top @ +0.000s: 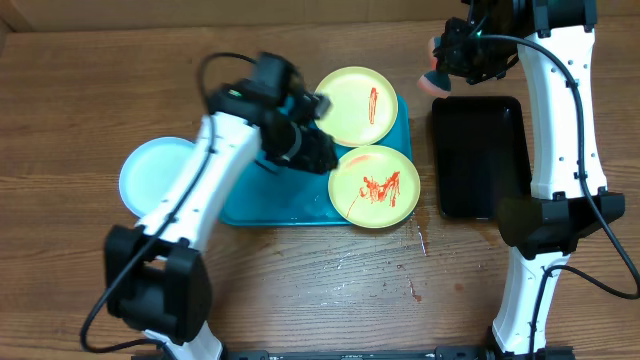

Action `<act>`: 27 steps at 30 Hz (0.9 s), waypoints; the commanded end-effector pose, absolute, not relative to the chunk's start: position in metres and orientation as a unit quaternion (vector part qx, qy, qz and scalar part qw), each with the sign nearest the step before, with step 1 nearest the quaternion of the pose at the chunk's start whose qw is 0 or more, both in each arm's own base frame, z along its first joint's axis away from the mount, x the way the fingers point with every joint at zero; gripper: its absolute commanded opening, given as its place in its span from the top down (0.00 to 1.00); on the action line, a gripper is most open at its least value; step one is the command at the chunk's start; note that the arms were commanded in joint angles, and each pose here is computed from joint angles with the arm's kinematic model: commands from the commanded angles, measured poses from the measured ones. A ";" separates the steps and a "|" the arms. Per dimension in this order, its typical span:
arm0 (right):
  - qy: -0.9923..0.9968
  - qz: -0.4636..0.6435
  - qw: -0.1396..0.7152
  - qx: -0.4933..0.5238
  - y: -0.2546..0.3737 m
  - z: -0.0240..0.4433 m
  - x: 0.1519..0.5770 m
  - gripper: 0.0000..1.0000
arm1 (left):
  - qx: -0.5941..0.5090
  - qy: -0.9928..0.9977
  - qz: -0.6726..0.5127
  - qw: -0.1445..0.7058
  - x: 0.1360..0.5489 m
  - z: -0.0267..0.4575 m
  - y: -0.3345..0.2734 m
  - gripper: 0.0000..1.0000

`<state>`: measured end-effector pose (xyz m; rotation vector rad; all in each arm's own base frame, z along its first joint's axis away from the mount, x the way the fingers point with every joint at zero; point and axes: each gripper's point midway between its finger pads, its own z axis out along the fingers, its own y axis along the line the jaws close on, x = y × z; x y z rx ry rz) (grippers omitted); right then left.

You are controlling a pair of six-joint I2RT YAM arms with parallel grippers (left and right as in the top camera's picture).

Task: Clean dirty plates on tray and stack at the side
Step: 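Release the white plate and move left gripper to lower yellow plate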

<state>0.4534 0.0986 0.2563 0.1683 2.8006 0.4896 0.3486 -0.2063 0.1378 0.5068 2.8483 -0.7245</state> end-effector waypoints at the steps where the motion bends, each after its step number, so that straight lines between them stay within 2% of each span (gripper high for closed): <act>1: 0.972 0.170 0.150 0.060 0.095 0.258 0.454 0.96 | 0.136 0.972 -0.186 0.051 0.347 0.100 -0.207 0.37; 5: 0.972 0.170 0.150 0.060 0.095 0.258 0.454 0.96 | 0.142 0.975 -0.172 0.023 0.343 0.068 -0.220 0.41; 14: 0.972 0.174 0.149 0.058 0.098 0.258 0.454 0.96 | 0.078 0.992 -0.103 -0.010 0.345 0.019 -0.212 0.43; 19: 0.972 0.174 0.148 0.057 0.098 0.258 0.454 0.96 | 0.067 0.992 -0.102 -0.015 0.346 0.010 -0.213 0.58; 24: 0.972 0.174 0.148 0.057 0.098 0.258 0.454 0.96 | 0.069 0.991 -0.110 -0.018 0.346 0.008 -0.215 0.62; 27: 0.972 0.174 0.148 0.057 0.098 0.258 0.454 0.96 | 0.080 0.989 -0.125 -0.019 0.346 0.008 -0.221 0.69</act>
